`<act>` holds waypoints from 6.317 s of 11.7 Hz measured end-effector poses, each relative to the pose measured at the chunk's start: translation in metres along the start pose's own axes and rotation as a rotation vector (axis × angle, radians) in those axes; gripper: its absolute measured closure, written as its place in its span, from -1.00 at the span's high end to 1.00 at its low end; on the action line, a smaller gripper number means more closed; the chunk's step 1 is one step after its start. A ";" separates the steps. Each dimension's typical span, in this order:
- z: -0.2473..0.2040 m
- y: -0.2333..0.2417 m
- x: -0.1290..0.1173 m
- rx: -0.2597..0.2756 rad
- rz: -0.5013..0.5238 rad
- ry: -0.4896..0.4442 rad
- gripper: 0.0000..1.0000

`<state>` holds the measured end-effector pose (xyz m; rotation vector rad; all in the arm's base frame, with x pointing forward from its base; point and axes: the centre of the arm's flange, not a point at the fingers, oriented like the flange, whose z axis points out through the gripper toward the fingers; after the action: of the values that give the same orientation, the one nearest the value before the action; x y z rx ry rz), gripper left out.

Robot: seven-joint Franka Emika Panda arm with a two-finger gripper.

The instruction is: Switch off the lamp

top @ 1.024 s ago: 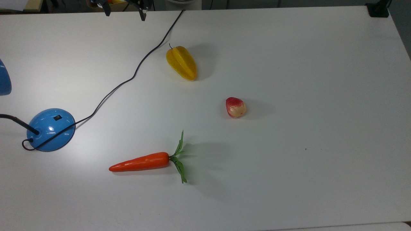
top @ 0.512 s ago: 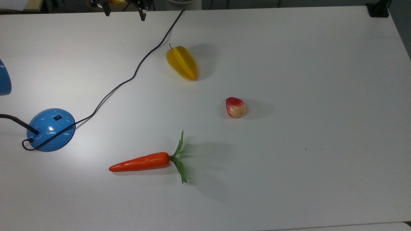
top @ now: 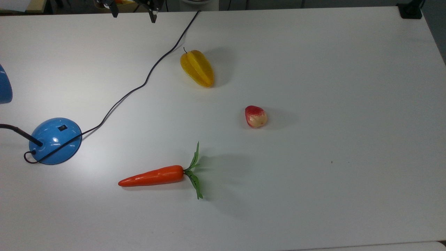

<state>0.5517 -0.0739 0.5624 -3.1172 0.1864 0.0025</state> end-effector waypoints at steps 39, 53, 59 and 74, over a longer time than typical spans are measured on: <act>0.198 0.165 0.135 -0.086 0.453 0.519 -0.98; 0.240 0.156 0.137 -0.169 0.424 0.488 -0.98; 0.245 0.150 0.132 -0.170 0.412 0.468 -0.98; -0.004 -0.045 -0.012 -0.028 0.002 -0.033 -0.92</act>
<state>0.5448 -0.0275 0.5676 -3.1423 0.1899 0.0564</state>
